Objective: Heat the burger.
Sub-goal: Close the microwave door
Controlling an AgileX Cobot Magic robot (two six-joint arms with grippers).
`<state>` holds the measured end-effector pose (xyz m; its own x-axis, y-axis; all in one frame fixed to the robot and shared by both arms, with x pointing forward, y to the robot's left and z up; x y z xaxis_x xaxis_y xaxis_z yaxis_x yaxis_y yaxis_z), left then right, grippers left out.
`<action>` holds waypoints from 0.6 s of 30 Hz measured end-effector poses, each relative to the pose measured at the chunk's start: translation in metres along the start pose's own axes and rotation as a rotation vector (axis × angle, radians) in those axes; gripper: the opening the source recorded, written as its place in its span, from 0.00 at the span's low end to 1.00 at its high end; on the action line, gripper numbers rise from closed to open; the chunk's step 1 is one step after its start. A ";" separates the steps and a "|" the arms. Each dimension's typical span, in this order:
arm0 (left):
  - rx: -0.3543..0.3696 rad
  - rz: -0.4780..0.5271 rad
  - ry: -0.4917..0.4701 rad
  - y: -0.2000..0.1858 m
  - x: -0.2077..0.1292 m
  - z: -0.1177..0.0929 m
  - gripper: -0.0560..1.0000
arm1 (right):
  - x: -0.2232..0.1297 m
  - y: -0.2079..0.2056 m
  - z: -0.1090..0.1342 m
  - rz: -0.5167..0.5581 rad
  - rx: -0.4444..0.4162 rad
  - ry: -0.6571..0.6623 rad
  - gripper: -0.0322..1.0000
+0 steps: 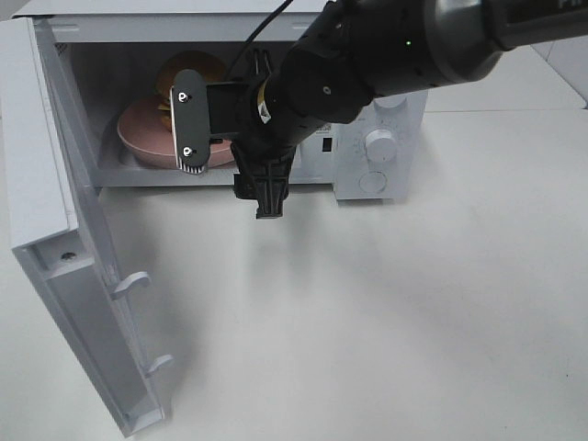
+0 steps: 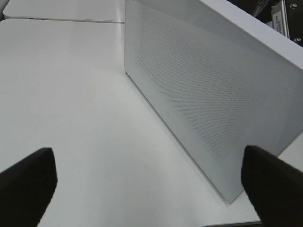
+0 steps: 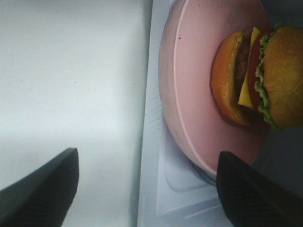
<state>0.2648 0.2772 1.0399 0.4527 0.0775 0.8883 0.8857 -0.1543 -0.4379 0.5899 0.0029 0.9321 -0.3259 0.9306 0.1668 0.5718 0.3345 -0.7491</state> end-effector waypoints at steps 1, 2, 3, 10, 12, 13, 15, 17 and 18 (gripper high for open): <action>0.000 0.000 0.000 0.000 0.000 0.000 0.98 | 0.000 0.000 0.000 0.000 0.000 0.000 0.76; 0.000 0.000 0.000 0.000 0.000 0.000 0.98 | -0.002 -0.007 0.004 -0.004 0.002 0.019 0.76; 0.000 0.000 0.000 0.000 0.000 0.000 0.98 | -0.002 -0.007 0.004 -0.004 0.002 0.019 0.76; 0.000 0.000 0.000 0.000 0.000 0.000 0.98 | -0.016 -0.032 0.030 -0.011 0.026 0.029 0.76; 0.000 0.000 0.000 0.000 0.000 0.000 0.98 | -0.018 -0.041 0.035 -0.019 0.023 0.035 0.76; 0.000 0.000 0.000 0.000 0.000 0.000 0.98 | -0.018 -0.041 0.035 -0.019 0.023 0.035 0.76; 0.000 0.000 0.000 0.000 0.000 0.000 0.98 | -0.022 -0.053 0.042 -0.024 0.023 0.054 0.76; 0.000 0.000 0.000 0.000 0.000 0.000 0.98 | -0.025 -0.060 0.046 -0.028 0.021 0.083 0.76; 0.000 0.000 0.000 0.000 0.000 0.000 0.98 | -0.027 -0.064 0.048 -0.027 0.023 0.100 0.76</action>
<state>0.2648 0.2772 1.0399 0.4527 0.0775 0.8883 0.8857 -0.1543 -0.4379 0.5260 -0.0505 0.9445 -0.2636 0.9319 0.2491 0.5458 0.3570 -0.7581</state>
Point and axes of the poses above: a point on each arm's last joint axis where the gripper is mounted, y pointing out along that axis toward the gripper, z along the wrist's bending axis when the last joint is at zero, x = y × z, the point moved 4 cm from there along y, pointing out along that axis toward the gripper, and after that the axes turned 4 degrees about -y, right-handed, at the moved point
